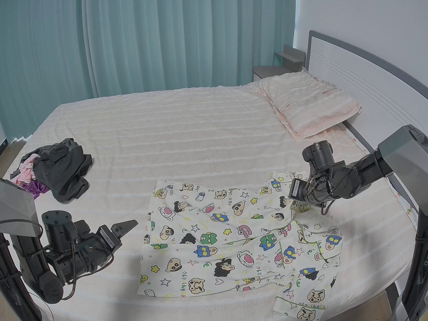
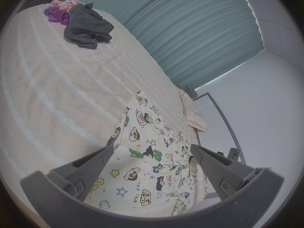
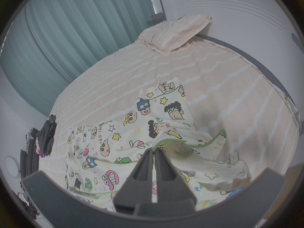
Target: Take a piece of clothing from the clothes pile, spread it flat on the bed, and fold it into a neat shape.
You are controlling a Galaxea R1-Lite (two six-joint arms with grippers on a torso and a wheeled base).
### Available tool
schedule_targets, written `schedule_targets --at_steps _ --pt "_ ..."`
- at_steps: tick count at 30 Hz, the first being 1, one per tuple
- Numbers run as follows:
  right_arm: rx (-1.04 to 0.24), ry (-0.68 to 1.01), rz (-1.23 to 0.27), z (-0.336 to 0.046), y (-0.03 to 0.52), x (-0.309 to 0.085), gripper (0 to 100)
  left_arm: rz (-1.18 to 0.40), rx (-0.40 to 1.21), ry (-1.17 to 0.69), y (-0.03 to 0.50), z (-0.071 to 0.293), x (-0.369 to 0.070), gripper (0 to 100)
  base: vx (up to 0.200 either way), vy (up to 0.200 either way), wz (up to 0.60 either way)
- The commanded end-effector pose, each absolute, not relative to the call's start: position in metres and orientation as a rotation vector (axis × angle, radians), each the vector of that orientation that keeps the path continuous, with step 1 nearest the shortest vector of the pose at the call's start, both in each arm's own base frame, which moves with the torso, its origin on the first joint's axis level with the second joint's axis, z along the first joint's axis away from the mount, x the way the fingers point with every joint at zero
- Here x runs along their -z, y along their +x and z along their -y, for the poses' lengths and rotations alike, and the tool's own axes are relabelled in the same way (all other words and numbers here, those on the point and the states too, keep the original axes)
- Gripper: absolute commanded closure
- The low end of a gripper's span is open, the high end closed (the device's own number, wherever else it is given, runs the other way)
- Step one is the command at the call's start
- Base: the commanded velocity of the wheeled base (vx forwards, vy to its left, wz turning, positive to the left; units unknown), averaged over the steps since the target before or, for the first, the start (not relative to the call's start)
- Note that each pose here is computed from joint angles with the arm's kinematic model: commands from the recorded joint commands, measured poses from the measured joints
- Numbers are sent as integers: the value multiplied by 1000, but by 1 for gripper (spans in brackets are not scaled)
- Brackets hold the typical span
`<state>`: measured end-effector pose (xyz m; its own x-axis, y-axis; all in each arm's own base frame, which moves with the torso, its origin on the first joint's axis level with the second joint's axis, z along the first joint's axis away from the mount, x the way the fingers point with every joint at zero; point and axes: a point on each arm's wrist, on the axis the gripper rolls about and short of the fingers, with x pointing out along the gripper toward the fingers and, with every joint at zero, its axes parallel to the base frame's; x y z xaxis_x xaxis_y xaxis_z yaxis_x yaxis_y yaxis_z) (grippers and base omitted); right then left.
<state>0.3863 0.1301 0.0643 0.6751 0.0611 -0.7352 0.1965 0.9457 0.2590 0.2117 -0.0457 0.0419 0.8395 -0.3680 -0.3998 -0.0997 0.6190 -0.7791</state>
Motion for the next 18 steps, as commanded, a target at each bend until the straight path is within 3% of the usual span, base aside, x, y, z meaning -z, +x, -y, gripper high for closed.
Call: schedule_targets --at_steps 1,10,11,18 --pt "86 306 -889 -140 409 -37 100 -592 151 -901 209 45 -37 0 0 0 0" --pt "85 292 -902 -137 427 -21 100 -600 145 -900 210 45 -35 0 0 0 0" --pt "74 301 -902 -136 429 -21 0 -600 145 -900 210 45 -35 0 0 0 0" --pt "43 352 -875 -136 435 -27 0 -606 140 -901 210 45 -34 0 0 0 0"
